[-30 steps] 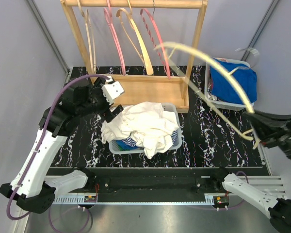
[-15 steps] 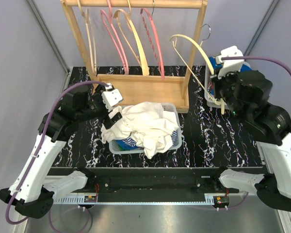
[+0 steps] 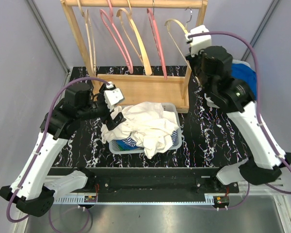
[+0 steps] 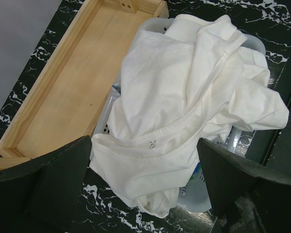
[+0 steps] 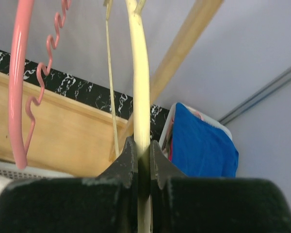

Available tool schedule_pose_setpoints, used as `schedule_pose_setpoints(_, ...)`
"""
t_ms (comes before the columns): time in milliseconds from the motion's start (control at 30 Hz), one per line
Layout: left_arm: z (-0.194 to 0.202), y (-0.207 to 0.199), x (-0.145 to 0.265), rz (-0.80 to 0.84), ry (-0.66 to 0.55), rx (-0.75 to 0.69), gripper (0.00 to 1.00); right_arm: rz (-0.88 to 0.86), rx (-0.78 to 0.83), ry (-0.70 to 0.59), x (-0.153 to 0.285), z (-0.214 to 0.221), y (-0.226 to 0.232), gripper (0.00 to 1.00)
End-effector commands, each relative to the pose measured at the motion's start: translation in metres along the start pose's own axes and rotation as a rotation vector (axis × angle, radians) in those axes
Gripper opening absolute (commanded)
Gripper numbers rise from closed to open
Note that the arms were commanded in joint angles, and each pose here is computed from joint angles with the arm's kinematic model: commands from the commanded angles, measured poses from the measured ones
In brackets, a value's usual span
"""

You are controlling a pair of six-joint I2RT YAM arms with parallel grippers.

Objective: Remove the tank top from the hanger
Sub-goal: Reset both arms

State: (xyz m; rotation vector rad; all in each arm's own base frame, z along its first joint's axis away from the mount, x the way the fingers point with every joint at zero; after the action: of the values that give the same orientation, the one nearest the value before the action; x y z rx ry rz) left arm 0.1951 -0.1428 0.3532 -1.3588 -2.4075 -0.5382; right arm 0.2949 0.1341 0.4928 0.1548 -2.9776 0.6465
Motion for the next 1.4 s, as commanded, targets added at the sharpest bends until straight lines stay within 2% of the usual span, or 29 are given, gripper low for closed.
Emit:
schedule_pose_setpoints(0, -0.023, -0.003, 0.006, 0.033, -0.097, -0.007, 0.99, 0.061, -0.062, -0.126, -0.014, -0.041, -0.007, 0.00)
schedule_pose_setpoints(533, -0.017, -0.007, 0.013, 0.017, -0.104, -0.020, 0.99, 0.100, -0.008, -0.148, -0.047, -0.064, 0.002, 0.00)
schedule_pose_setpoints(800, -0.021, -0.007, 0.017, 0.003, -0.116, -0.030, 0.99, 0.091, 0.021, -0.101, -0.072, -0.054, 0.022, 0.00)
schedule_pose_setpoints(1267, -0.023, -0.009, 0.024, 0.006, -0.126, -0.029, 0.99, 0.092, -0.018, -0.047, -0.092, -0.033, 0.025, 0.00)
schedule_pose_setpoints(1367, -0.027, -0.006, 0.026, -0.010, -0.130, -0.030, 0.99, 0.072, -0.042, -0.028, -0.088, -0.024, 0.029, 0.17)
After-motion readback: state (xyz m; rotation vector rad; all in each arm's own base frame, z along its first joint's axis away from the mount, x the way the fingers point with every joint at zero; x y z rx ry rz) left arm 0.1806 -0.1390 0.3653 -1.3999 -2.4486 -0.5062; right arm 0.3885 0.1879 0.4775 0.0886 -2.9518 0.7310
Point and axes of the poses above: each gripper's point midway between its finger pads, its own x axis back along the fingers, its own y axis along the line the jaws close on, z = x × y, the point moved 5 cm from there along x, back along the fingers, and after that the axes turned 4 degrees about x, right-handed, at the moved point
